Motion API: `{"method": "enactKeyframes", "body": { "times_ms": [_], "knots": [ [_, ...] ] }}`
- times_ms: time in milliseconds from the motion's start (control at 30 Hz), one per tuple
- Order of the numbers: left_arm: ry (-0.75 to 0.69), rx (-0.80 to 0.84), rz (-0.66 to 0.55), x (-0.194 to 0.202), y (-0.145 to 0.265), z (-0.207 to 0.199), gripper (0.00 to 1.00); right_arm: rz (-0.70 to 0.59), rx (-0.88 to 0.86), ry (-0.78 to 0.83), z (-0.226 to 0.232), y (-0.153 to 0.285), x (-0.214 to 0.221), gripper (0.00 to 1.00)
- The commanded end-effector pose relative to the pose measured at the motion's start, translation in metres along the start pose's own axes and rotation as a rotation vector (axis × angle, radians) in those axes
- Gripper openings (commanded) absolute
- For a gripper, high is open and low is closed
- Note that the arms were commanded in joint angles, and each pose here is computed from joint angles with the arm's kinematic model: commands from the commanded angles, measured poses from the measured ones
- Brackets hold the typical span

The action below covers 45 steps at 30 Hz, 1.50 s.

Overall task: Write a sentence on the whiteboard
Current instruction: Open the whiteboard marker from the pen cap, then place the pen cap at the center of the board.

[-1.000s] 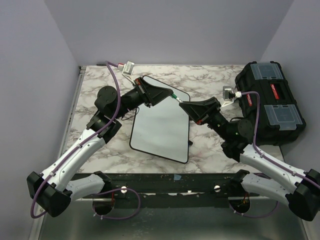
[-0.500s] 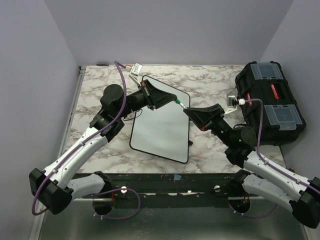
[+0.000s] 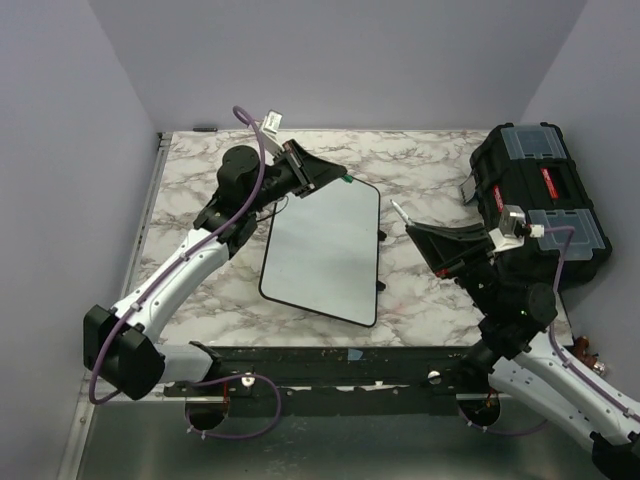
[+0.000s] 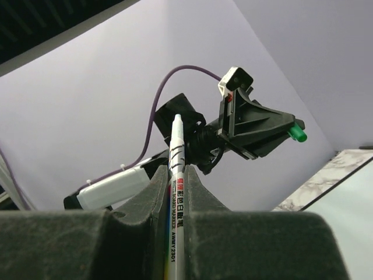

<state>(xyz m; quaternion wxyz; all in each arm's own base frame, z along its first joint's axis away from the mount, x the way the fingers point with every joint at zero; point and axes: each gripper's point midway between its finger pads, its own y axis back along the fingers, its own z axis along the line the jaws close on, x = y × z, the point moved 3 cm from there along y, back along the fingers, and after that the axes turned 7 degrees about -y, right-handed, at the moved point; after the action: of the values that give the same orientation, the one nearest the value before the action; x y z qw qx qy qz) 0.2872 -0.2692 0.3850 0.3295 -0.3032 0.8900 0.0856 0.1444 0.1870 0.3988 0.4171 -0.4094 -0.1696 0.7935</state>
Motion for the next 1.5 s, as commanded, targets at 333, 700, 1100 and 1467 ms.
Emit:
{"method": "enactKeyframes", "body": {
  "times_ms": [333,700,1100,1467],
  "knots": [
    [-0.038,-0.083,0.319,0.109,-0.1,0.036,0.0,0.001,0.141,0.211,0.019,-0.023,-0.041,0.01],
    [-0.206,-0.353,0.543,0.221,-0.153,0.103,0.0,0.006,0.298,0.218,0.007,-0.013,-0.049,0.01],
    [-0.283,-0.545,0.66,0.281,-0.162,0.16,0.0,-0.002,0.354,0.189,0.008,0.005,-0.054,0.01],
    [-0.306,-0.61,0.658,0.284,-0.148,0.17,0.54,0.003,0.36,0.167,0.011,0.008,-0.054,0.01]
  ]
}}
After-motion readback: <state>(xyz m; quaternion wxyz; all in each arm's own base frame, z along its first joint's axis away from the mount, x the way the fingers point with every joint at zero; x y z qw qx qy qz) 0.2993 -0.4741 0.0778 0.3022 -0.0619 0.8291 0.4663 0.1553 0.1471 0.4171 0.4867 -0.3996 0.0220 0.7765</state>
